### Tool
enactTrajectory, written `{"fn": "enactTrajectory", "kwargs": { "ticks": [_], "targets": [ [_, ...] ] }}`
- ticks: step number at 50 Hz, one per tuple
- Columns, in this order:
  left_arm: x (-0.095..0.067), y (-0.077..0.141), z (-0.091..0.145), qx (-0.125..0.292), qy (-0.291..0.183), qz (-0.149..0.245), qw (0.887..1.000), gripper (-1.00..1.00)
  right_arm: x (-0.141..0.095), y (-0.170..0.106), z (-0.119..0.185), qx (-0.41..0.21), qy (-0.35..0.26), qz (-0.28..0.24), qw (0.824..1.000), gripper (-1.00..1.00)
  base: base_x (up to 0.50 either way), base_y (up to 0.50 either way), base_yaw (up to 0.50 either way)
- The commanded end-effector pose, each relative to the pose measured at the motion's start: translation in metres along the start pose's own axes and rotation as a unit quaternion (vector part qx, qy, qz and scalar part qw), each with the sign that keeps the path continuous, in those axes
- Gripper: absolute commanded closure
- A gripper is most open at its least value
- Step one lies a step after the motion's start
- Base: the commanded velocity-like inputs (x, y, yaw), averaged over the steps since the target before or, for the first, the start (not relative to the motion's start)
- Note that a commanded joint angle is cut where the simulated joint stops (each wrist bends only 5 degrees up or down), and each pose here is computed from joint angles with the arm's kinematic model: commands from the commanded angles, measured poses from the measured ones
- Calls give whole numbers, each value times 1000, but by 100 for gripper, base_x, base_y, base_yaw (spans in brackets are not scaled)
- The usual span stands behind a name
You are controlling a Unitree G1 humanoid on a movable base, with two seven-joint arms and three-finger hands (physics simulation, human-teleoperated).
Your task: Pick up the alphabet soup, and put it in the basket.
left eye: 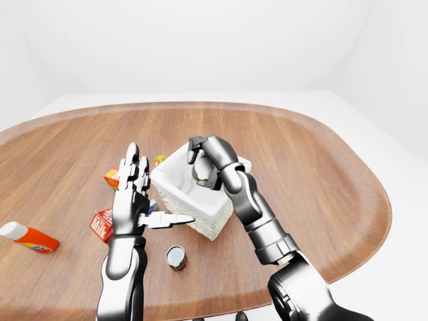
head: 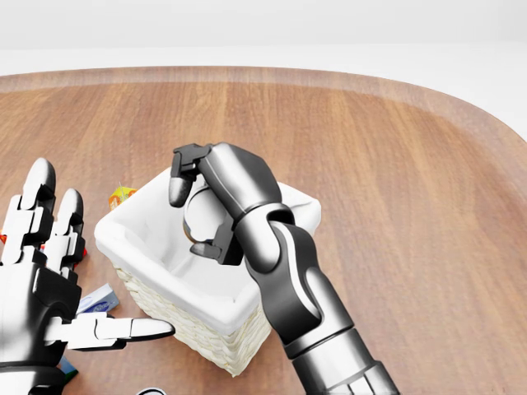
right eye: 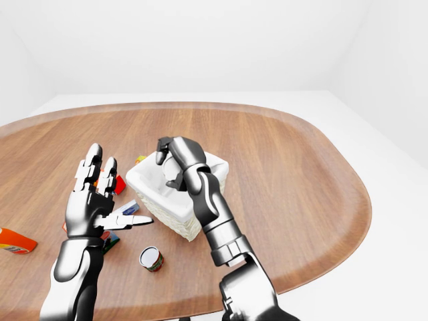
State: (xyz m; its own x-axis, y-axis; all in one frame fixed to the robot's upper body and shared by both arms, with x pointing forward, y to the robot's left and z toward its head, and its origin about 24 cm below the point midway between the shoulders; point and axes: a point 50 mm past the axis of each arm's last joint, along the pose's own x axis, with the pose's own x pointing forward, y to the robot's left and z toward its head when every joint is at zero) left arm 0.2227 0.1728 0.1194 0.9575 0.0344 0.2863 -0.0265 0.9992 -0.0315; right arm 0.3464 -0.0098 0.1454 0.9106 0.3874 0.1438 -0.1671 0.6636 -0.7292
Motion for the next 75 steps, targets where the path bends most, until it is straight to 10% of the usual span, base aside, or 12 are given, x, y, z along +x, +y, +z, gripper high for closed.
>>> {"fn": "enactTrajectory", "kwargs": {
  "ticks": [1, 56, 60, 64, 75],
  "targets": [
    [0, 0, 1, 0, -1, 1, 1000, -100, 8, 3, -10, -6, 25, 4, 1000, 100, 0, 0, 0],
    [1, 0, 0, 0, -1, 0, 1000, -100, 19, 10, -34, -36, 85, 30, 995, 94, 0, 0, 0],
    [0, 0, 1, 0, -2, -1, 1000, -100, 19, 11, -34, -37, 84, 31, 995, 62, 0, 0, 0],
    [0, 0, 1, 0, -3, 0, 1000, -100, 18, 12, -35, -36, 87, 33, 995, -100, 0, 0, 0],
    [0, 0, 0, 0, 0, -1, 1000, -100, 17, 16, -37, -38, 92, 40, 994, -100, 0, 0, 0]
  ]
}}
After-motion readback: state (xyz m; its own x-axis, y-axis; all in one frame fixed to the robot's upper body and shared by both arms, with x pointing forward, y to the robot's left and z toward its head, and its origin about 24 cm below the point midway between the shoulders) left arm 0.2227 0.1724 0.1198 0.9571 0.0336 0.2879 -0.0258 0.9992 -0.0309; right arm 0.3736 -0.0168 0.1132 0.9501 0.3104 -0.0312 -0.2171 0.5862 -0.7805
